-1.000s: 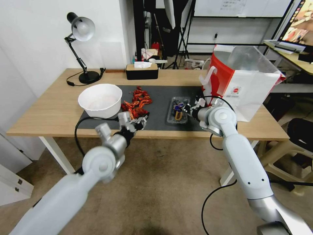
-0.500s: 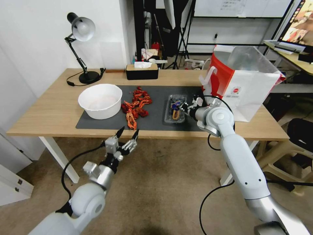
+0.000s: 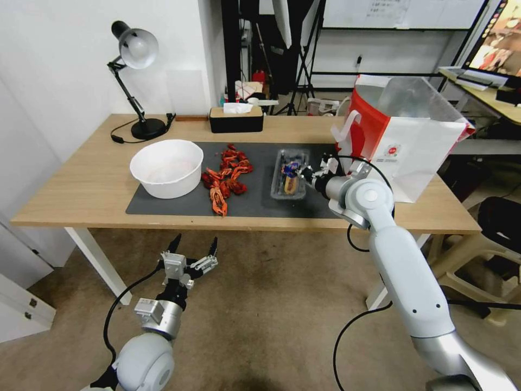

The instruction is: Close the takeout container lid, then place the container into the takeout bag.

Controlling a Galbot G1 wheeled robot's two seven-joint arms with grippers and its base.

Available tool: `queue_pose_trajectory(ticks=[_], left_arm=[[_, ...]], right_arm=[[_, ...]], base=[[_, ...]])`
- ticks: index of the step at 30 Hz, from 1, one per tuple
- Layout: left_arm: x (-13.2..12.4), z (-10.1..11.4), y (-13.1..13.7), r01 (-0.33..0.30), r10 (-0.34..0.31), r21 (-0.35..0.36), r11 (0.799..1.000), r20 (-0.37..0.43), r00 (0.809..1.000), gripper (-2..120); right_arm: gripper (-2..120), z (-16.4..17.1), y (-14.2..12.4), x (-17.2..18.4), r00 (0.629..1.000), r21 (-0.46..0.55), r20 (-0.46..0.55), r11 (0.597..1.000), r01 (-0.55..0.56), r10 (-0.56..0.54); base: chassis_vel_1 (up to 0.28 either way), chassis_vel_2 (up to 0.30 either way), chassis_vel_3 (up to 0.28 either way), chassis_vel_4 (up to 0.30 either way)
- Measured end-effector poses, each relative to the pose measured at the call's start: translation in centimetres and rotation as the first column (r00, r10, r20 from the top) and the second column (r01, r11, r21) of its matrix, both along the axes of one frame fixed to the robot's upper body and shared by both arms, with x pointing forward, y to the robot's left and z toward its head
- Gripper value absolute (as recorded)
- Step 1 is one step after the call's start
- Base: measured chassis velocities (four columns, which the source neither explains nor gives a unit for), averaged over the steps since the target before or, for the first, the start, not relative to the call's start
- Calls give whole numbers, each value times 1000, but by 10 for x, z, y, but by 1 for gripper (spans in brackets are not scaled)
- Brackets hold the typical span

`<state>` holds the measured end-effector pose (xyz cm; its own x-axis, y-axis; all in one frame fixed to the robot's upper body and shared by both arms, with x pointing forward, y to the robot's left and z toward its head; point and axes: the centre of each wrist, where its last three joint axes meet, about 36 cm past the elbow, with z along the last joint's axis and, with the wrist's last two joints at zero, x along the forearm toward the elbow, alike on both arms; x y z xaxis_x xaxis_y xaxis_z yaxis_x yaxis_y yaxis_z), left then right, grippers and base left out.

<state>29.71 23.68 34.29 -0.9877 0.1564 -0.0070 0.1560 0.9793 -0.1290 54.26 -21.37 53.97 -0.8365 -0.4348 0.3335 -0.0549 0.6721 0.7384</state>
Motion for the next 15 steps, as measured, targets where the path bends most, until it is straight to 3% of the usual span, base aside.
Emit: queue_pose_trajectory(ticks=[5, 8, 10, 12, 15], left_arm=[[-4, 1, 1, -14, 13, -13, 1000, -17, 1000, 100], [-6, 2, -1, -23, 23, -27, 999, -24, 999, 100], [-6, 2, -1, -23, 23, -27, 999, -24, 999, 100], [-8, 3, -1, -34, 33, -45, 998, -34, 999, 100], [-9, 3, -1, -41, 39, -52, 998, -38, 999, 100]], right_arm=[[0, 19, 0, -12, 994, 17, 107, 1000, -11, 9], [0, 42, -2, -23, 974, 18, 227, 1000, -1, -4], [0, 42, -2, -23, 974, 18, 227, 1000, -1, -4], [0, 79, -14, -30, 923, -3, 381, 998, 59, -53], [0, 97, -24, -30, 890, -16, 447, 994, 107, -88]], base=[[0, 0, 0, 0], [0, 0, 0, 0], [0, 0, 0, 0], [0, 0, 0, 0], [0, 0, 0, 0]])
